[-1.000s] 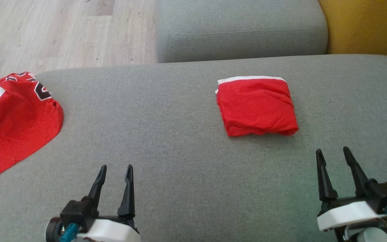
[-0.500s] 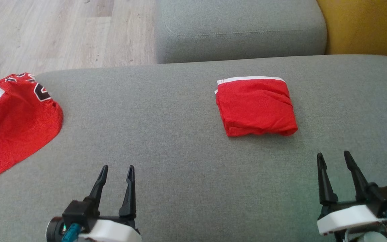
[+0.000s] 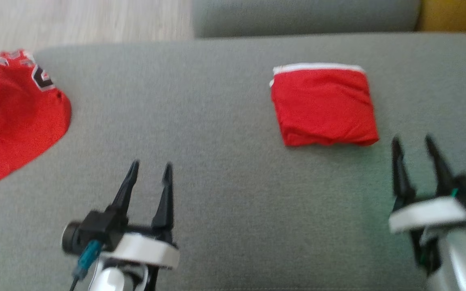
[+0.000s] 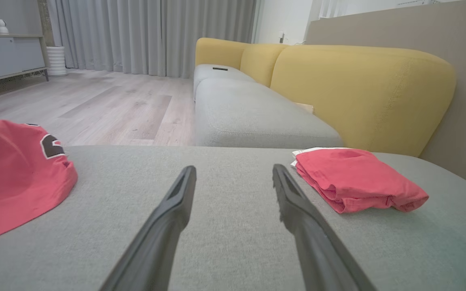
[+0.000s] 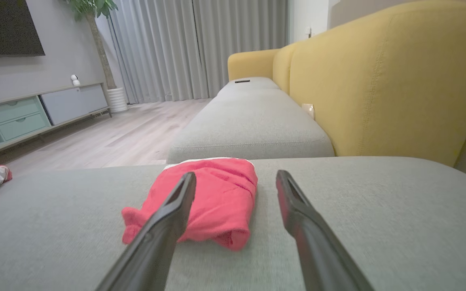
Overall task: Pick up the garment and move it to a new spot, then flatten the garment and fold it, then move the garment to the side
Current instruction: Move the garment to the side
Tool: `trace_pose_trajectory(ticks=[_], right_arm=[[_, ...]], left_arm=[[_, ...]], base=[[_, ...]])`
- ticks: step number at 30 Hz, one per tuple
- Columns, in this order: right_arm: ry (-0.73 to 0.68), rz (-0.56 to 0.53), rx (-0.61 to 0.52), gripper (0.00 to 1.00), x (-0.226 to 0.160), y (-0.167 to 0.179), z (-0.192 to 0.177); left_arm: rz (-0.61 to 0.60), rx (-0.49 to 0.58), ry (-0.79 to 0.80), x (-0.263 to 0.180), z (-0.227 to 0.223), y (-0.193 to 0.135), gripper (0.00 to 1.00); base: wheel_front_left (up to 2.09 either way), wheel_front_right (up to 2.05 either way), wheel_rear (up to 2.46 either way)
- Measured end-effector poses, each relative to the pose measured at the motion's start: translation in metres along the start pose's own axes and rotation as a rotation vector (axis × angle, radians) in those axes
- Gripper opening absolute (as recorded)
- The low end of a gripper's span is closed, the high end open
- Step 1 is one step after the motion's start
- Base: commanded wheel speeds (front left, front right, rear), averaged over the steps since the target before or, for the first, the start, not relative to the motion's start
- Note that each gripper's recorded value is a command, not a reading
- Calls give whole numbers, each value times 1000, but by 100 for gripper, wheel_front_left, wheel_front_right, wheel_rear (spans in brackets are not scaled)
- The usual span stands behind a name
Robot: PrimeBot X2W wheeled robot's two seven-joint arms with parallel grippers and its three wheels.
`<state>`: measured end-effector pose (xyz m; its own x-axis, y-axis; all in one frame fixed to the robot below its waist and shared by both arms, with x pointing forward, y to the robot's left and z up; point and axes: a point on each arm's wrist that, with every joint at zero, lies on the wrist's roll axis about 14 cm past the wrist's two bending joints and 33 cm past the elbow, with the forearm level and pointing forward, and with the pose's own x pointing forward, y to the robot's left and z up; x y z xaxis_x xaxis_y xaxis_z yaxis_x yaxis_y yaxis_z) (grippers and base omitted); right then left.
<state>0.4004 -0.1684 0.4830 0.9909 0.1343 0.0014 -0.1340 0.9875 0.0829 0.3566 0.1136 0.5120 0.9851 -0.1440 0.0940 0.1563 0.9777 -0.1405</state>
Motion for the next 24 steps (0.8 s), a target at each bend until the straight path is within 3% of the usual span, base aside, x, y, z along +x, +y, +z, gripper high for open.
trace_pose_trajectory(ticks=[4, 10, 19, 20, 21, 22, 24], right_arm=[[62, 3, 35, 100, 44, -10, -3], [299, -5, 107, 100, 96, -29, -35], [652, 6, 236, 100, 114, -21, -111], [665, 17, 250, 79, 114, -16, -116], [666, 22, 270, 25, 116, -13, -117], [663, 24, 289, 0, 118, -11, -117], [661, 31, 305, 0, 121, -9, -116]], left_arm=[[-24, -5, -13, 20, 2, -4, 100], [-42, -21, 2, 42, -8, -7, 100], [-16, -29, 15, 61, -18, 2, 100], [-5, -30, 18, 61, -19, 5, 100], [4, -29, 22, 60, -20, 7, 100], [8, -31, 25, 60, -21, 8, 100], [13, -35, 28, 61, -22, 9, 100]], base=[[0, 0, 0], [0, 0, 0], [0, 0, 0], [0, 0, 0], [0, 0, 0], [0, 0, 0], [0, 0, 0]])
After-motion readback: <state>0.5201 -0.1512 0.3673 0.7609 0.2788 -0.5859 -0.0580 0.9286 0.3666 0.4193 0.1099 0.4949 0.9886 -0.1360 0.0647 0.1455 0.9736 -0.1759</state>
